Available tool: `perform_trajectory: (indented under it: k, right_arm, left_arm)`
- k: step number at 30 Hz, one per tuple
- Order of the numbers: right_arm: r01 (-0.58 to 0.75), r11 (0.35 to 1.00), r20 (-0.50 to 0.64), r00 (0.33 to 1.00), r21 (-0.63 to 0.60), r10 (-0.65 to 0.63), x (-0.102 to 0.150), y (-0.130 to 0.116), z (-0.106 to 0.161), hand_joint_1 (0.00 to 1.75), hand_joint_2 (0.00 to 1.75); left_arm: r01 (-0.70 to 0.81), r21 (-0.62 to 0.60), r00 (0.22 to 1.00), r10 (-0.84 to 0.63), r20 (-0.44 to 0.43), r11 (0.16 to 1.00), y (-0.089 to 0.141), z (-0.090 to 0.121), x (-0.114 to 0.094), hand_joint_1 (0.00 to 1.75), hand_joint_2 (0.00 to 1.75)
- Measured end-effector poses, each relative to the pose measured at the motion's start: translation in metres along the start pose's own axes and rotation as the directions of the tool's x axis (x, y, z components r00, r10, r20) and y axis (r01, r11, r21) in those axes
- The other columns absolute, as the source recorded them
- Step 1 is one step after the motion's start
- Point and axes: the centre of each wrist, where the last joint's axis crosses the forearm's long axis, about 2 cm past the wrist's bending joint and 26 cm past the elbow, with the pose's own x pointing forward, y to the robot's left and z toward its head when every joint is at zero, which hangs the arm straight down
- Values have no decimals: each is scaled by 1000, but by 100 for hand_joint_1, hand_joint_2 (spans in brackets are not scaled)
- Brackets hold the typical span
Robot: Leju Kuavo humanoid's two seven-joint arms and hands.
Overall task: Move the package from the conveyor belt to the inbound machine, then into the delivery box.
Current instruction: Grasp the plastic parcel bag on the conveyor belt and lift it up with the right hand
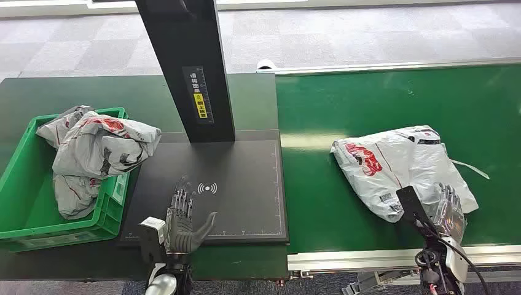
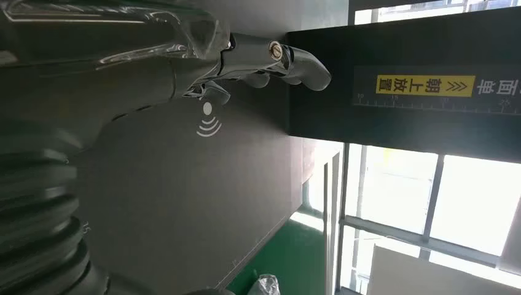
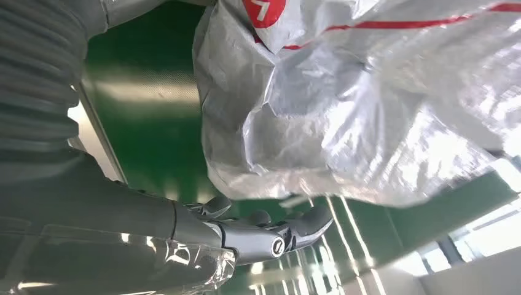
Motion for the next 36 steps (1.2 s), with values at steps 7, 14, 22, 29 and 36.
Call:
perform_trajectory:
  k: [7,14,22,29,36]
  right_arm:
    - [55,980,182,983,-190,-20,52,-45,-19,0,175]
    - [105,978,265,963,-182,-54,74,-53,-18,0,175]
    - [107,985,277,958,-132,-67,80,-44,-16,0,175]
    - [132,990,262,958,-45,-116,86,-27,-21,0,175]
    - [207,965,233,942,158,-241,97,1,-23,0,175]
  left_arm:
    - [4,2,1000,-4,0,1000,-1,2,-1,0,175]
    - [3,-5,1000,-3,-2,1000,-4,5,-2,0,175]
    - [1,-13,1000,-1,-1,1000,-5,5,-2,0,175]
    - [4,-23,1000,-4,-2,1000,-6,2,0,0,175]
    - [-9,-45,1000,9,-3,999,-10,-2,0,0,175]
